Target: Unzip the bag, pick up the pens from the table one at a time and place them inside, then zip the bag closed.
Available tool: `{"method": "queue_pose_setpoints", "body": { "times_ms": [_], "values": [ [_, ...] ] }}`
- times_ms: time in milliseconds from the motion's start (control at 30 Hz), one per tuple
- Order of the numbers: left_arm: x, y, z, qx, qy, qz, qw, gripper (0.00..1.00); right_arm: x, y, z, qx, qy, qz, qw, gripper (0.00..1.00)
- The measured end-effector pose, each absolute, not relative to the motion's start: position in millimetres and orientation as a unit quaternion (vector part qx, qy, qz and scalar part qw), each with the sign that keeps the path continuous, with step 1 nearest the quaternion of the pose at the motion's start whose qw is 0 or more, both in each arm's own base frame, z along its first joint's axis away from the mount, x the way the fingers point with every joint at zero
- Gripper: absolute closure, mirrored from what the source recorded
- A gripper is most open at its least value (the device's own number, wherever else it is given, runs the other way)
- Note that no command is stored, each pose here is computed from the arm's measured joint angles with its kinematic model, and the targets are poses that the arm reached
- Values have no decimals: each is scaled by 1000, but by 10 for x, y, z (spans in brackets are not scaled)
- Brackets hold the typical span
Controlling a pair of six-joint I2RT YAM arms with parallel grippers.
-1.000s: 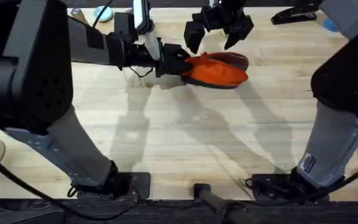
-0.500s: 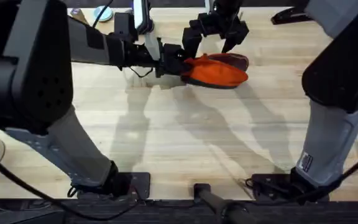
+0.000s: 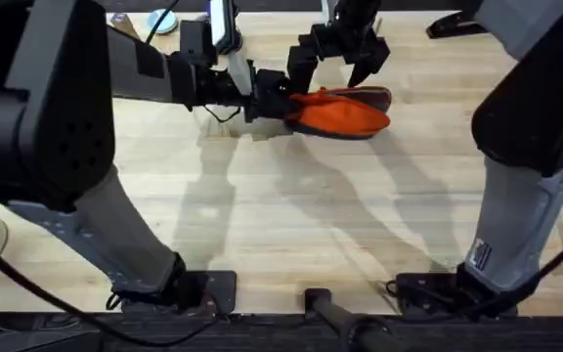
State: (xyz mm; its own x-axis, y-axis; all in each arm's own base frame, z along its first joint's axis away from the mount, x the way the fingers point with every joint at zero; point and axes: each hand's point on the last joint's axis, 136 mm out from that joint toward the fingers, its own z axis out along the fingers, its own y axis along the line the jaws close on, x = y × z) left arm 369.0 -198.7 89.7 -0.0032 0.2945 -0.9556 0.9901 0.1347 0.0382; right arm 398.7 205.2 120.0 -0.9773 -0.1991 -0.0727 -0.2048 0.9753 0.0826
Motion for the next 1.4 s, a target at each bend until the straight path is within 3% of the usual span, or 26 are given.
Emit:
{"method": "queue_pose_setpoints", "body": {
  "times_ms": [300, 433, 967, 1100, 1400],
  "values": [
    [3689, -1987, 896, 537, 598, -380, 458, 959, 3965, 2101, 1202, -101, 993, 53, 29, 264],
    [3685, -1994, 896, 538, 597, -380, 458, 959, 3952, 2132, 1204, -102, 993, 57, 28, 451],
    [3685, -1995, 897, 538, 597, -380, 458, 959, 3952, 2099, 1201, -100, 993, 50, 28, 776],
    [3685, -1995, 897, 538, 597, -380, 458, 959, 3954, 2096, 1201, -100, 993, 49, 28, 958],
    [3685, -1995, 897, 538, 597, -380, 458, 959, 3953, 2093, 1200, -100, 993, 49, 28, 968]
  ]
}}
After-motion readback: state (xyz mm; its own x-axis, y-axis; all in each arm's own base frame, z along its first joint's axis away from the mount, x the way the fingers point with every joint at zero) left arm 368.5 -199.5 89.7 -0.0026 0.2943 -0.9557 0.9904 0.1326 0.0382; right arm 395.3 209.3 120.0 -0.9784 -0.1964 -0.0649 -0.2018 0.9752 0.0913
